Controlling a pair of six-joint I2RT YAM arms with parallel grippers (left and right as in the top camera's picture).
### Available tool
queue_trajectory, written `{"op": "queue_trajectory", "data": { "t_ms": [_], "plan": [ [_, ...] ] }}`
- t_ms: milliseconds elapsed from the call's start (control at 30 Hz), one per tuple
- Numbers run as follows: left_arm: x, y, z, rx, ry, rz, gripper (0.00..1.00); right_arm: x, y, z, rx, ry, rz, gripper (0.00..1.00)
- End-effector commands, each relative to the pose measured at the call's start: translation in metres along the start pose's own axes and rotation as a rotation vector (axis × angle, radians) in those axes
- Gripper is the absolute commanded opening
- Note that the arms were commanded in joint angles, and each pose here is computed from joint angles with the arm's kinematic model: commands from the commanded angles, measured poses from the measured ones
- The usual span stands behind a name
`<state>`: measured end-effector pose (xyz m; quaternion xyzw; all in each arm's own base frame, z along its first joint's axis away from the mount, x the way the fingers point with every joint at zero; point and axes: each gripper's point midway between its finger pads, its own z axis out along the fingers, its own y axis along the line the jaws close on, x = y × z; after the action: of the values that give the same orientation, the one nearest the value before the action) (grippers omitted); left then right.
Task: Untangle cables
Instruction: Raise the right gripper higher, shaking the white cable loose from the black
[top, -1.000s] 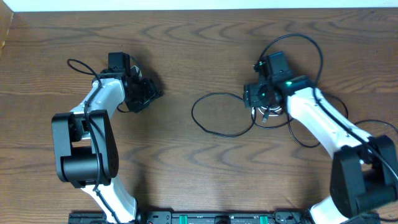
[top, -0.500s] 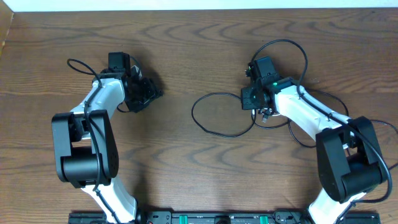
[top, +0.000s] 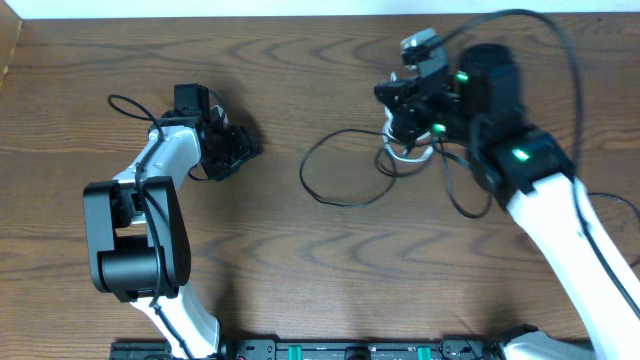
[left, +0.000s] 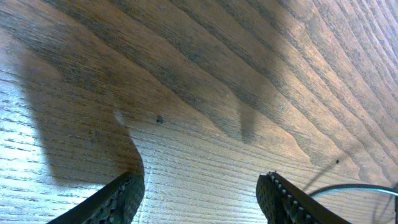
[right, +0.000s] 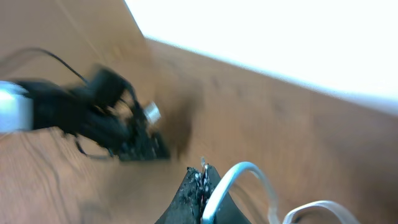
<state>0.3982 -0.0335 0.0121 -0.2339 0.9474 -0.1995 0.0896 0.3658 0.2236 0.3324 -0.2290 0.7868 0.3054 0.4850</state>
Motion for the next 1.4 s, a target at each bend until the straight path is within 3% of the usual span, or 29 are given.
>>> {"op": "queue_trajectory", "data": {
  "t_ms": [0, 167, 367, 567, 733, 1100, 1367],
  "plan": [
    [0.002, 0.004, 0.002, -0.013, 0.006, -0.015, 0.64, -0.045, 0.034, -0.043, -0.054, -0.161, -0.201, 0.01],
    [0.002, 0.004, 0.002, -0.013, 0.005, -0.015, 0.64, -0.08, 0.061, -0.093, -0.05, -0.32, -0.354, 0.01],
    [0.002, 0.004, 0.002, -0.013, 0.005, -0.015, 0.64, -0.093, 0.074, -0.126, -0.016, -0.4, -0.457, 0.01],
    [0.002, 0.004, 0.002, -0.013, 0.005, -0.015, 0.64, -0.1, 0.052, -0.133, 0.129, -0.413, -0.423, 0.01],
    [0.002, 0.004, 0.002, -0.013, 0.005, -0.015, 0.64, -0.093, 0.004, -0.13, 0.353, -0.374, -0.233, 0.01],
    [0.002, 0.004, 0.002, -0.013, 0.005, -0.015, 0.64, 0.015, -0.067, -0.069, 0.532, 0.094, -0.077, 0.01],
    [0.002, 0.004, 0.002, -0.013, 0.005, -0.015, 0.64, 0.092, -0.073, -0.002, 0.37, 0.372, 0.005, 0.01]
  ]
}}
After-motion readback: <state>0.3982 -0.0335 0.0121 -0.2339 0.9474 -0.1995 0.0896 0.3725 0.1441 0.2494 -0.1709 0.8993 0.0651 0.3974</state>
